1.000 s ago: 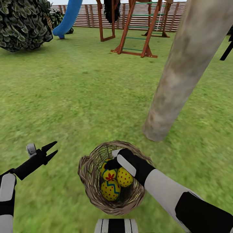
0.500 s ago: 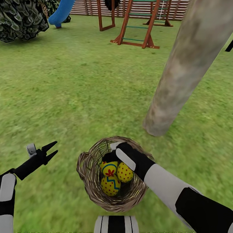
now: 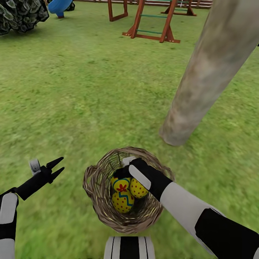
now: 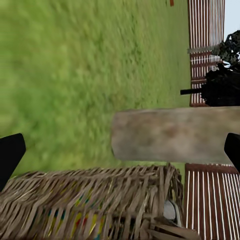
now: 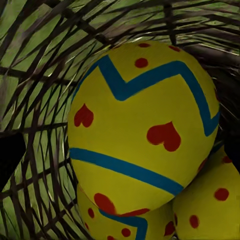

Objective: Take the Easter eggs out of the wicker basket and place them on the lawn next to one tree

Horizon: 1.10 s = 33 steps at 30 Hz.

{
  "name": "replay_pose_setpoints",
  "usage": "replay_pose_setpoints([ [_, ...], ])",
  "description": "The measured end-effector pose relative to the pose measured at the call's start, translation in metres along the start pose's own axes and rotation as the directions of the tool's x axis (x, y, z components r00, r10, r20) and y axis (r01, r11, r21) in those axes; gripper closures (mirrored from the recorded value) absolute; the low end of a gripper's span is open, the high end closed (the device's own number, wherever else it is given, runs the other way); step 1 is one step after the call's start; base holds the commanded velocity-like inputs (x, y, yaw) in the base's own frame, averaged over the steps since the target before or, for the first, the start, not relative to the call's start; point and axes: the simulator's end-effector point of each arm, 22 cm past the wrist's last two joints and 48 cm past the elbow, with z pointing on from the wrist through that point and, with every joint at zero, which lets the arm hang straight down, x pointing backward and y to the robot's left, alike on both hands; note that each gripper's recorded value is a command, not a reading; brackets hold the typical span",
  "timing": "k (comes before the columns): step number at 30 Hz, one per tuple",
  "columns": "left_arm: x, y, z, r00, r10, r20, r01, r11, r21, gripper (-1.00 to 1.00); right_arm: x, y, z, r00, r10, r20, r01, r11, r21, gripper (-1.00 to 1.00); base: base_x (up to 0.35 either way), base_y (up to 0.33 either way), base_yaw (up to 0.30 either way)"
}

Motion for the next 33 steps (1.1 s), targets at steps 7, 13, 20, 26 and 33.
replay_pose_setpoints([
  [7, 0.005, 0.017, 0.003, 1.000, -0.014, -0.009, 0.013, 1.000, -0.023, -1.00, 0.011, -0.003, 0.014, 1.000, 0.010, -0.026, -0.010, 1.000, -0.007, -1.00, 0.000, 0.000, 0.000],
  [13, 0.010, 0.031, 0.005, 1.000, -0.025, -0.017, 0.025, 0.999, -0.043, -1.00, 0.020, -0.005, 0.026, 0.999, 0.018, -0.048, -0.019, 1.000, -0.013, -1.00, 0.000, 0.000, 0.000],
  [20, 0.013, 0.040, 0.006, 0.999, -0.034, -0.022, 0.033, 0.998, -0.056, -1.00, 0.024, -0.009, 0.033, 0.997, 0.041, -0.058, -0.042, 0.999, -0.017, -1.00, 0.000, 0.000, 0.000],
  [26, 0.014, 0.045, 0.007, 0.999, -0.037, -0.024, 0.035, 0.997, -0.063, -1.00, 0.027, -0.010, 0.037, 0.997, 0.048, -0.065, -0.049, 0.999, -0.017, -1.00, 0.000, 0.000, 0.000],
  [33, 0.020, 0.056, 0.008, 0.998, -0.048, -0.031, 0.045, 0.996, -0.080, -1.00, 0.034, -0.014, 0.047, 0.996, 0.046, -0.081, -0.048, 0.999, -0.014, -1.00, 0.000, 0.000, 0.000],
])
